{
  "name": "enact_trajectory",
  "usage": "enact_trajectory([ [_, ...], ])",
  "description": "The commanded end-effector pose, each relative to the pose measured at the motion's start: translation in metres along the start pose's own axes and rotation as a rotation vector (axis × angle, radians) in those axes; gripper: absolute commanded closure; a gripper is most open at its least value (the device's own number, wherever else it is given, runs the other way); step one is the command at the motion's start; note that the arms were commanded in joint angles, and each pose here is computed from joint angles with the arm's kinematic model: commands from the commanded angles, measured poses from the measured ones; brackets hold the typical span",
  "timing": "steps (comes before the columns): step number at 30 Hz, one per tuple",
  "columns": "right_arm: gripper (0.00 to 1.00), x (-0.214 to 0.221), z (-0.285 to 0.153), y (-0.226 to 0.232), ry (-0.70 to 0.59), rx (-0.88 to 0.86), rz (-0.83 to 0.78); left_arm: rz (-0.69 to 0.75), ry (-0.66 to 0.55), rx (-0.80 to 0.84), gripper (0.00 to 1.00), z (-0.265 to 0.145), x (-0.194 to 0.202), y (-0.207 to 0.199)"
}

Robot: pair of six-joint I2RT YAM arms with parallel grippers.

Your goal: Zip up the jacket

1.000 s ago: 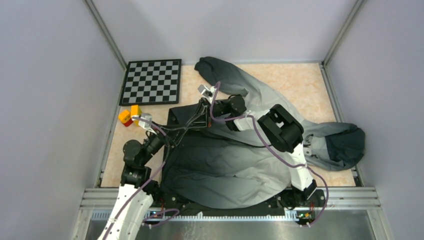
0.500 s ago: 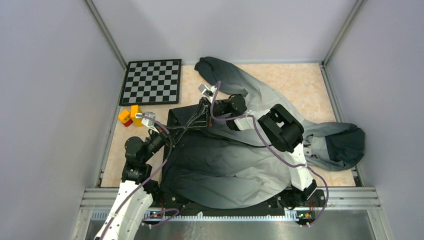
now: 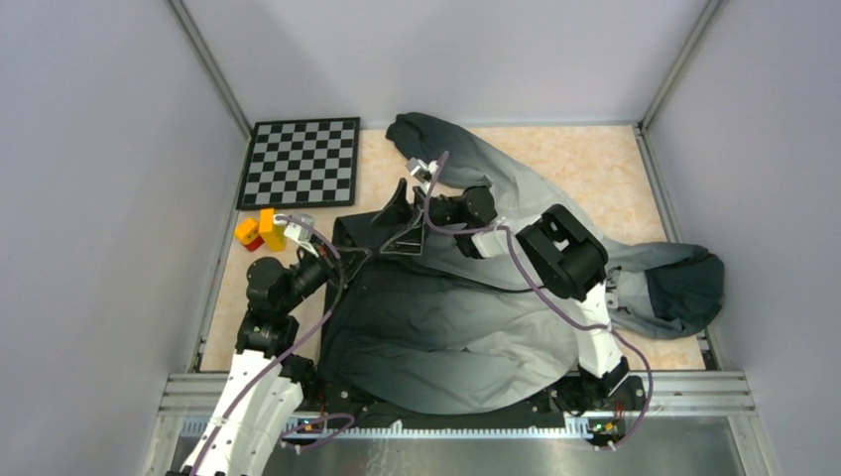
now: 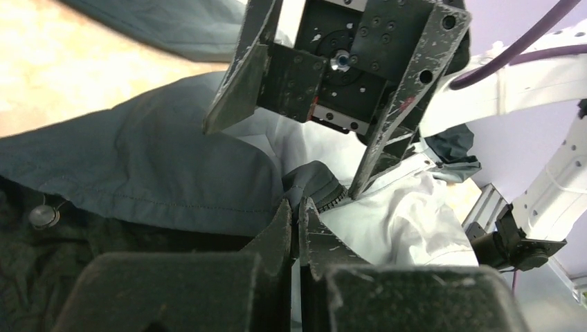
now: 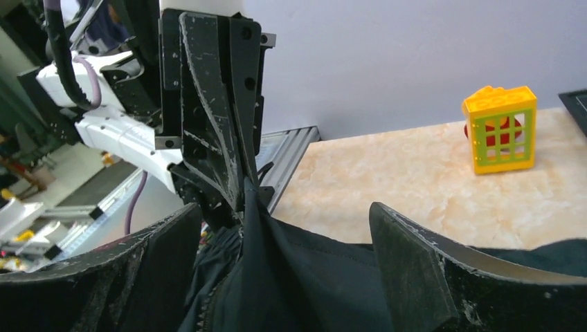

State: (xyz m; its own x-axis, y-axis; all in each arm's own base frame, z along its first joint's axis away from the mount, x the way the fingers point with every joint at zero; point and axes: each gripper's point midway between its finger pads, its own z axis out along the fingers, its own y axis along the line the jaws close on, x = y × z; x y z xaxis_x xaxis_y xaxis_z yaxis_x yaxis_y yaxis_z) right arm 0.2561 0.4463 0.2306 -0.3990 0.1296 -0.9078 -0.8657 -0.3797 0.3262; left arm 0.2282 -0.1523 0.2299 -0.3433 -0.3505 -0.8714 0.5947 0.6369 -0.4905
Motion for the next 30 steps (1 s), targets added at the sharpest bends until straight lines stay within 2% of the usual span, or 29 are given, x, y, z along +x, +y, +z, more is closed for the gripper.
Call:
enact_trajectory([
  [1, 0.11, -0.046, -0.012, -0.002, -0.107, 0.129, -0.083, -0.016, -0.012, -0.03, 1.0, 0.001, -0.011, 0.001],
  [5, 0.1, -0.03, -0.048, -0.047, -0.038, 0.536, 0.07, -0.045, 0.005, -0.079, 1.0, -0.001, -0.011, 0.005],
  [9, 0.09, -0.015, -0.087, -0.052, 0.082, 0.818, 0.098, -0.059, 0.059, -0.102, 1.0, -0.001, -0.011, 0.007],
  [13, 0.09, 0.002, -0.1, -0.028, 0.171, 0.88, 0.206, -0.065, 0.138, -0.108, 1.0, 0.003, -0.011, 0.007],
  [15, 0.08, 0.006, -0.097, -0.01, 0.182, 0.858, 0.231, -0.102, 0.2, -0.124, 1.0, 0.004, -0.007, 0.01],
  [17, 0.08, -0.002, -0.087, 0.014, 0.14, 0.858, 0.149, -0.149, 0.258, -0.114, 1.0, 0.005, -0.001, 0.009],
  [21, 0.06, 0.002, -0.049, 0.054, 0.144, 0.903, -0.126, -0.191, 0.314, -0.083, 1.0, 0.006, 0.005, 0.004],
  [22, 0.09, 0.001, -0.042, 0.06, 0.127, 0.904, -0.15, -0.192, 0.32, -0.082, 1.0, 0.006, 0.005, 0.005],
  [23, 0.17, 0.0, -0.034, 0.067, 0.1, 0.878, -0.15, -0.193, 0.327, -0.083, 1.0, 0.005, 0.006, 0.004],
  [24, 0.26, 0.0, -0.029, 0.07, 0.074, 0.867, -0.125, -0.191, 0.33, -0.078, 1.0, 0.005, 0.005, 0.003],
  [27, 0.43, 0.001, -0.013, 0.073, -0.028, 0.844, 0.007, -0.193, 0.335, -0.063, 1.0, 0.004, 0.002, -0.002],
  [30, 0.46, 0.003, -0.004, 0.07, -0.087, 0.86, 0.081, -0.188, 0.341, -0.06, 1.0, 0.003, -0.002, -0.005],
])
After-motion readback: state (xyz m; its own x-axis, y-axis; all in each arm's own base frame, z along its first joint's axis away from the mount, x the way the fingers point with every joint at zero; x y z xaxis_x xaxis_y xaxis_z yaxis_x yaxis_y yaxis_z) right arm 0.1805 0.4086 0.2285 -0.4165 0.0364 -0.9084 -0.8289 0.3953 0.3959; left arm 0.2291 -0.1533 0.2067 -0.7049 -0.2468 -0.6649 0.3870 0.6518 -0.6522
